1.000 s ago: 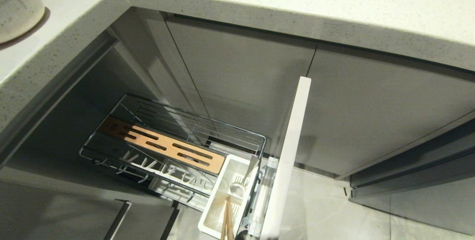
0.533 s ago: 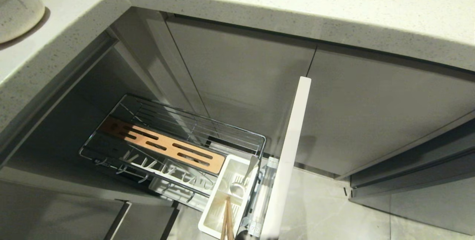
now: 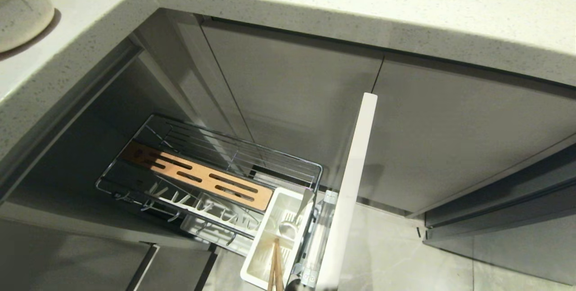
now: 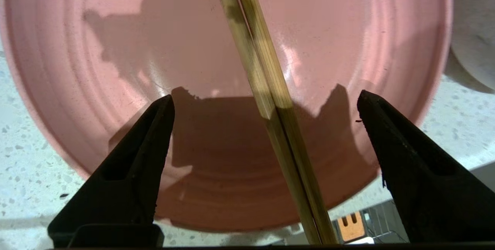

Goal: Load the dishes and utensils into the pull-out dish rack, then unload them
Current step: Pick up the chopsticks and place it in the cupboard

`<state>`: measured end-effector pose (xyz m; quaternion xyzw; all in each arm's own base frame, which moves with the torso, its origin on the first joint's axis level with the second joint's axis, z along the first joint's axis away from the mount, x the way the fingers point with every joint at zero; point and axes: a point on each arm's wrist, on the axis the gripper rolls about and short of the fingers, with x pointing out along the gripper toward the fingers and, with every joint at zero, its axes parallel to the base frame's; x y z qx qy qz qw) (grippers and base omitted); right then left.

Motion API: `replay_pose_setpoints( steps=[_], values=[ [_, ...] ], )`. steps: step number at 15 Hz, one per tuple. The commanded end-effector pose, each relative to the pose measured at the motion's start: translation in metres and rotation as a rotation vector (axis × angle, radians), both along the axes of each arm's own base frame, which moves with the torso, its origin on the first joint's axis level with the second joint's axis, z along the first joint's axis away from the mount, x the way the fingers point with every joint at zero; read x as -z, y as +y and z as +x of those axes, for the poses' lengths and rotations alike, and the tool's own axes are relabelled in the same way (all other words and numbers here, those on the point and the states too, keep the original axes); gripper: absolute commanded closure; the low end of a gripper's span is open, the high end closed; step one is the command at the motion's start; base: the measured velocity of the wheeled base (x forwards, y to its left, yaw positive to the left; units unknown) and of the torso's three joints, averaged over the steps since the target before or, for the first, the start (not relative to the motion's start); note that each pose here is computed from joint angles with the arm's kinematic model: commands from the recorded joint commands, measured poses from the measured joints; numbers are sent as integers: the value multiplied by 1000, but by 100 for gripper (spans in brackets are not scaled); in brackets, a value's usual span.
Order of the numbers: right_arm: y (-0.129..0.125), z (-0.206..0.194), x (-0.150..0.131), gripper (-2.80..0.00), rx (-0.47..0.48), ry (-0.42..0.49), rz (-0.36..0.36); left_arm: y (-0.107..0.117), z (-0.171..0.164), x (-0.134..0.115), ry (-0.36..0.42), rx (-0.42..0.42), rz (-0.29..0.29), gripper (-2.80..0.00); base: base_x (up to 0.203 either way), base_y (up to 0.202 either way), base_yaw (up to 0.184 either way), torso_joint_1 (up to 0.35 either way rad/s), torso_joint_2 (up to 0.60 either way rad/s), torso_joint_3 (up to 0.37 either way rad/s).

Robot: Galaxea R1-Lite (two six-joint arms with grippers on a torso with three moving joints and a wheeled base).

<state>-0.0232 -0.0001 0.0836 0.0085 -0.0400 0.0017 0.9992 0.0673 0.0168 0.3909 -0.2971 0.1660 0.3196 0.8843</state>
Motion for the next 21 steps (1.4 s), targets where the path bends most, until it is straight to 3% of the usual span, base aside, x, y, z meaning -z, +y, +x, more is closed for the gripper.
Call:
replay_pose_setpoints(
  steps=[1, 3, 4, 18, 20, 21],
  values=[
    [0, 2, 7, 0, 0, 26, 0, 1, 6, 2, 24, -5, -5, -280, 0, 0, 0, 0, 0, 0],
    [0, 2, 7, 0, 0, 26, 0, 1, 7, 1, 21, -7, -3, -280, 0, 0, 0, 0, 0, 0],
    [0, 2, 8, 0, 0, 28, 0, 1, 7, 2, 25, -4, -3, 0, 0, 0, 0, 0, 0, 0],
    [0, 2, 7, 0, 0, 26, 0, 2, 6, 0, 12, -26, -2, 0, 0, 0, 0, 0, 0, 0],
    [0, 2, 7, 0, 0, 26, 0, 1, -8, -11, -72, -39, 7, 0, 0, 0, 0, 0, 0, 0],
    [0, 2, 7, 0, 0, 26, 0, -1, -20, -22, -172, -43, 16, 0, 0, 0, 0, 0, 0, 0]
  ],
)
